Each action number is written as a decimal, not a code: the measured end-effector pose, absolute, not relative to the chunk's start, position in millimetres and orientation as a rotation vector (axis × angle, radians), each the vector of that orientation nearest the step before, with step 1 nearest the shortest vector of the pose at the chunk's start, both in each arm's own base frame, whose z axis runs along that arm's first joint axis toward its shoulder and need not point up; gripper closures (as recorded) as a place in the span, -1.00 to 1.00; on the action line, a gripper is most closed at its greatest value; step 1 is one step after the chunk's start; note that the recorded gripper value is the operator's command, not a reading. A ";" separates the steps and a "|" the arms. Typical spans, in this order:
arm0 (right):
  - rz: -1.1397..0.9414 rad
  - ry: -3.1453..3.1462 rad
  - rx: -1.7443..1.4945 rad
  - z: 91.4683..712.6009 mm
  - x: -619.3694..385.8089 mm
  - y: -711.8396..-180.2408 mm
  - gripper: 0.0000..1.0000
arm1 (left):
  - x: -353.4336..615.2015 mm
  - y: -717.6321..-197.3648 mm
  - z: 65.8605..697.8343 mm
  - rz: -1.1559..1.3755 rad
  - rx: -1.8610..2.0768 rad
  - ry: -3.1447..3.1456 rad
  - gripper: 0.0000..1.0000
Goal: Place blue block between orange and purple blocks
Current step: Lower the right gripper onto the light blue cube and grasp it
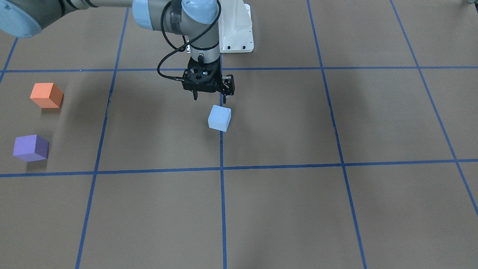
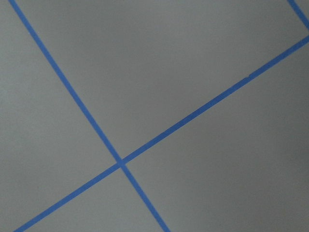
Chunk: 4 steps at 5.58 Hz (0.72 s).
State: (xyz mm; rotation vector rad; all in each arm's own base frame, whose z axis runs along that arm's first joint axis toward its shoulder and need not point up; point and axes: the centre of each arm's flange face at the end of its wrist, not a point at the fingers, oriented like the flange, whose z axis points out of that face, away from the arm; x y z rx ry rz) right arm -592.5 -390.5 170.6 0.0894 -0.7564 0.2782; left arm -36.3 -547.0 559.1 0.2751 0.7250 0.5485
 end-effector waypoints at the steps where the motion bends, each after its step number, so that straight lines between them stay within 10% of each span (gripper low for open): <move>1: 0.287 -0.728 0.090 172.2 -613.1 -397.4 -1.00 | -40.1 -542.2 566.3 0.548 0.270 0.728 -1.00; 4: 0.283 -0.708 0.098 183.9 -643.6 -410.5 -0.95 | -40.3 -537.6 571.4 0.546 0.265 0.732 -1.00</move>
